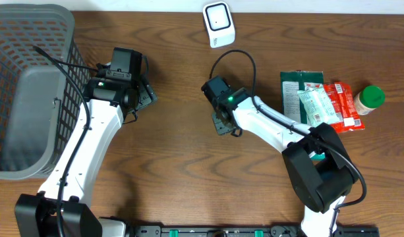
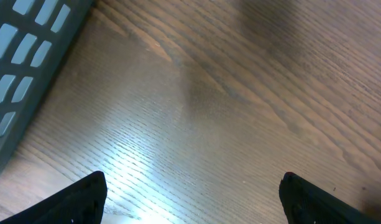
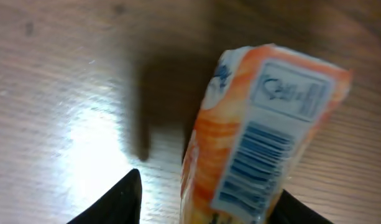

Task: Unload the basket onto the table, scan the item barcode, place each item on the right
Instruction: 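Lower the orange box to the table and open the right gripper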

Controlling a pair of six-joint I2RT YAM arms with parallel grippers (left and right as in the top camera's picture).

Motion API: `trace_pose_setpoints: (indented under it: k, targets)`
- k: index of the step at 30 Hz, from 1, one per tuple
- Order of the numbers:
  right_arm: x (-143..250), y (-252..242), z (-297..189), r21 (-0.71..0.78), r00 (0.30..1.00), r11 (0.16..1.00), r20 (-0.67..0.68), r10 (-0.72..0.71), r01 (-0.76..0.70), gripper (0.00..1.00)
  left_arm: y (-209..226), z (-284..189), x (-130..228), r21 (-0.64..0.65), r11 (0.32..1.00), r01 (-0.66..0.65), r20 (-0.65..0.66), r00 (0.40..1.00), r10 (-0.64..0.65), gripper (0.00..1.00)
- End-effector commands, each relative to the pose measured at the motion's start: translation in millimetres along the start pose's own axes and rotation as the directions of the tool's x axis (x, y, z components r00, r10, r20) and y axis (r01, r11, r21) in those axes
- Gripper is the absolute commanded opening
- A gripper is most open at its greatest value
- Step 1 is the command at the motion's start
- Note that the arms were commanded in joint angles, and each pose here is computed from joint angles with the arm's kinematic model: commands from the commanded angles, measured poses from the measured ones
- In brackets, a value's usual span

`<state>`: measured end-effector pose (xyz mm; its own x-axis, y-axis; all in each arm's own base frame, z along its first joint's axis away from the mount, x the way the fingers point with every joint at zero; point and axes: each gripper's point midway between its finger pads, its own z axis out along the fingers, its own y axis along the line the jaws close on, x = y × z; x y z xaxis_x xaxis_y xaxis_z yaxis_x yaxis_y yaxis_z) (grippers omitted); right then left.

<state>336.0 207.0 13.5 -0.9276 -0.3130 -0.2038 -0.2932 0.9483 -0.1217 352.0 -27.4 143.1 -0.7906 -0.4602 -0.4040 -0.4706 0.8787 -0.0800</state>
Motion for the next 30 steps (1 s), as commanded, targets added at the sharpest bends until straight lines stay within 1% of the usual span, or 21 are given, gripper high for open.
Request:
trace_pose_setpoints:
  k: [1, 9, 11, 13, 16, 18, 20, 22, 23, 25, 26, 27, 30]
  targets:
    - [-6.4, 9.6, -13.0, -0.058, 1.0, 0.998, 0.024, -0.002, 0.003, 0.5, 2.3, 1.2, -2.2, -0.014, 1.0, -0.004, 0.004, 1.0, 0.004, 0.89]
    - [-33.0, 12.7, -62.3, -0.126, 0.986, 0.992, 0.167, 0.021, 0.001, 0.5, 2.3, 1.2, -2.2, -0.014, 1.0, -0.004, 0.004, 1.0, 0.004, 0.89]
    - [-40.0, 21.5, -72.9, -0.184, 0.979, 0.983, 0.201, 0.03, 0.007, 0.5, 2.3, 1.2, -2.2, -0.014, 1.0, -0.004, 0.004, 1.0, 0.004, 0.89]
    - [-42.7, 26.6, -74.8, -0.212, 0.977, 0.977, 0.21, 0.034, 0.012, 0.51, 2.3, 1.2, -2.2, -0.014, 1.0, -0.004, 0.004, 1.0, 0.004, 0.89]
    - [-43.9, 23.2, -74.3, -0.21, 0.977, 0.978, 0.21, 0.044, 0.001, 0.49, 2.3, 1.2, -2.1, -0.014, 1.0, -0.004, 0.004, 1.0, 0.004, 0.89]
    - [-47.2, 18.1, -77.2, -0.238, 0.976, 0.971, 0.206, 0.077, -0.027, 0.49, 2.3, 1.2, -2.2, -0.014, 1.0, -0.004, 0.004, 1.0, 0.004, 0.89]
    - [-51.3, 14.8, -82.5, -0.303, 0.975, 0.952, 0.193, 0.109, -0.046, 0.48, 2.3, 1.2, -2.2, -0.014, 1.0, -0.004, 0.004, 1.0, 0.004, 0.89]
    - [-55.5, 9.3, -88.0, -0.385, 0.974, 0.92, 0.17, 0.149, -0.073, 0.52, 2.3, 1.2, -2.2, -0.014, 1.0, -0.004, 0.004, 1.0, 0.004, 0.89]
    - [-57.3, 5.3, -89.6, -0.428, 0.973, 0.899, 0.153, 0.171, -0.091, 0.52, 2.3, 1.2, -2.2, -0.014, 1.0, -0.004, 0.004, 1.0, 0.004, 0.89]
    - [-58.0, -4.5, -89.0, -0.48, 0.967, 0.865, 0.109, 0.229, -0.15, 0.5, 2.3, 1.2, -2.2, -0.014, 1.0, -0.004, 0.004, 1.0, 0.004, 0.89]
    - [-57.2, -13.2, -85.5, -0.486, 0.961, 0.852, 0.079, 0.267, -0.197, 0.47, 2.2, 1.2, -2.2, -0.014, 1.0, -0.004, 0.004, 1.0, 0.004, 0.89]
    - [-56.4, -20.2, -82.0, -0.481, 0.956, 0.848, 0.062, 0.287, -0.224, 0.47, 2.3, 1.2, -2.2, -0.014, 1.0, -0.004, 0.004, 1.0, 0.004, 0.89]
    - [-54.2, -33.7, -71.0, -0.466, 0.948, 0.844, 0.03, 0.317, -0.267, 0.45, 2.3, 1.2, -2.1, -0.014, 1.0, -0.004, 0.004, 1.0, 0.004, 0.89]
